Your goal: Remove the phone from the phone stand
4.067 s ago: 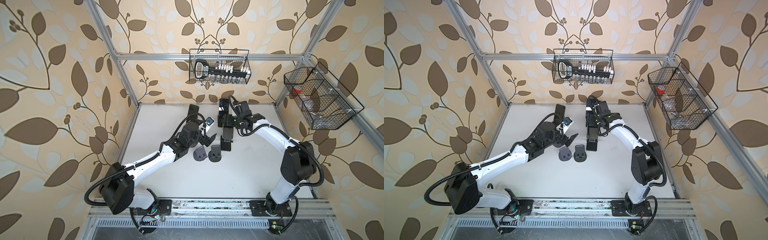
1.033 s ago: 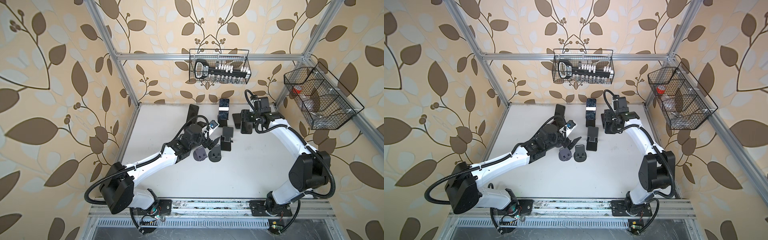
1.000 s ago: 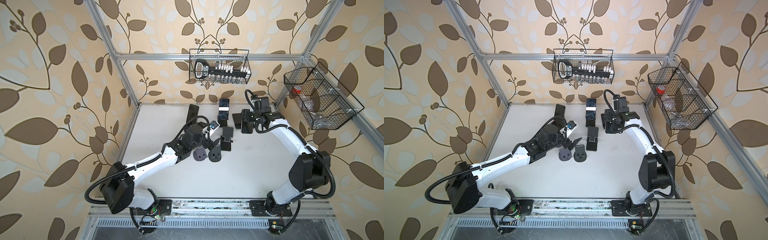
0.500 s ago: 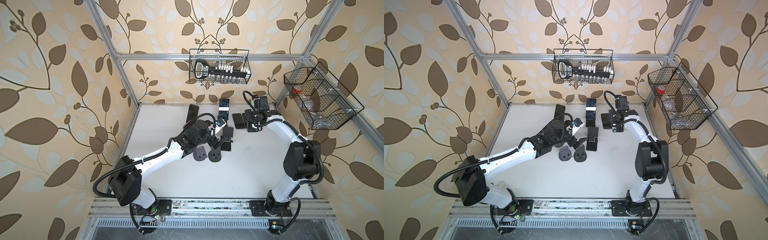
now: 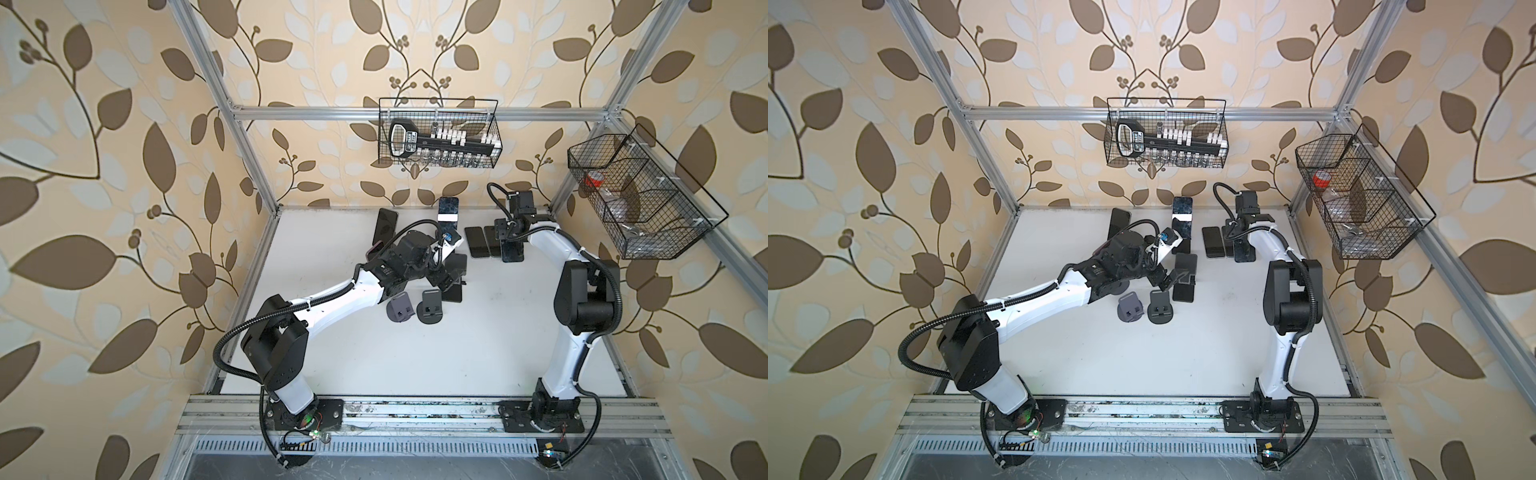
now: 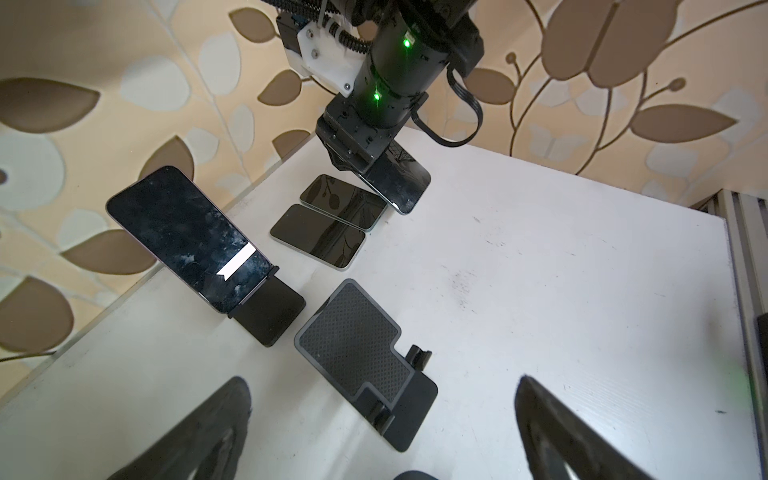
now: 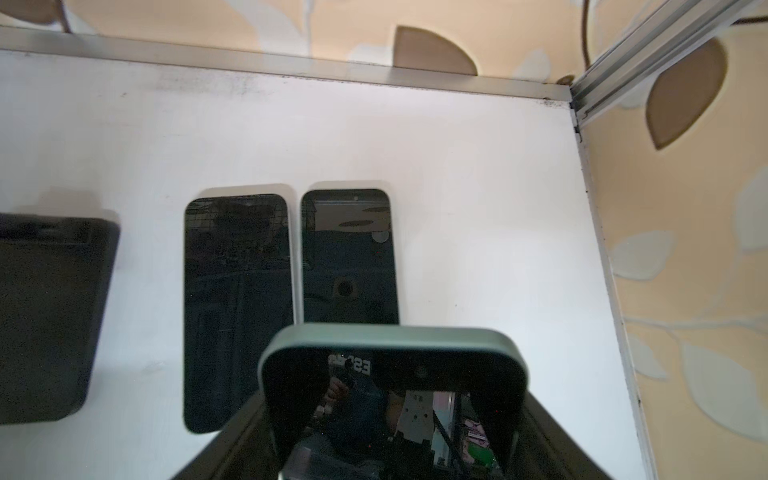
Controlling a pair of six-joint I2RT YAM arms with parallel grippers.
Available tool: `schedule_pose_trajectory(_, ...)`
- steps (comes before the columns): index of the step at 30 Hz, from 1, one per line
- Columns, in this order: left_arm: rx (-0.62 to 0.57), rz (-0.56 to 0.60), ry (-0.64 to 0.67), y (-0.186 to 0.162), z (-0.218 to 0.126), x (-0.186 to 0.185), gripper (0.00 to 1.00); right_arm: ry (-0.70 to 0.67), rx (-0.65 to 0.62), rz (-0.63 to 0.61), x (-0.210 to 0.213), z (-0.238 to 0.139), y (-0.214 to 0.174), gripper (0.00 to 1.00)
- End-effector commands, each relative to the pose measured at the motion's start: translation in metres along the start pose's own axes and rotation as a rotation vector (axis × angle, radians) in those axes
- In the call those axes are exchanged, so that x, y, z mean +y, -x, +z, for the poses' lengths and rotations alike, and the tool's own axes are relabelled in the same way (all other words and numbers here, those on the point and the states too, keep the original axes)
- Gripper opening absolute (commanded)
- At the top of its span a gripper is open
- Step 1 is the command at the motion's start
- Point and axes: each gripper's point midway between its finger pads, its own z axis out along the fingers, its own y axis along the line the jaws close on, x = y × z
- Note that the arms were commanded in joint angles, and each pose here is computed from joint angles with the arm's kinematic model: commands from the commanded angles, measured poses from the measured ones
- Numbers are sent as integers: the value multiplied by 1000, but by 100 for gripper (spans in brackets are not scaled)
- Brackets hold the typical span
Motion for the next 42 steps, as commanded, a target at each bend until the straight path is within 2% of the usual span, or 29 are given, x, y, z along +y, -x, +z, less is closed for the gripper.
schedule_pose_trajectory(1,-64,-42,-28,27,3,-2,99,-44,-47,-15,-11,2,21,61)
schedule_pose_trajectory(6,-82,-99,-51,32,14,-4,99,-92,-28,-51,-19,18,21,62)
schedule_pose_trajectory(23,-101,-148,-113,45,32,-13,96,-153,32,-82,-49,66,13,66)
schedule_pose_trajectory(42,-90,-200,-155,37,50,-21,95,-27,30,-11,-53,104,12,65)
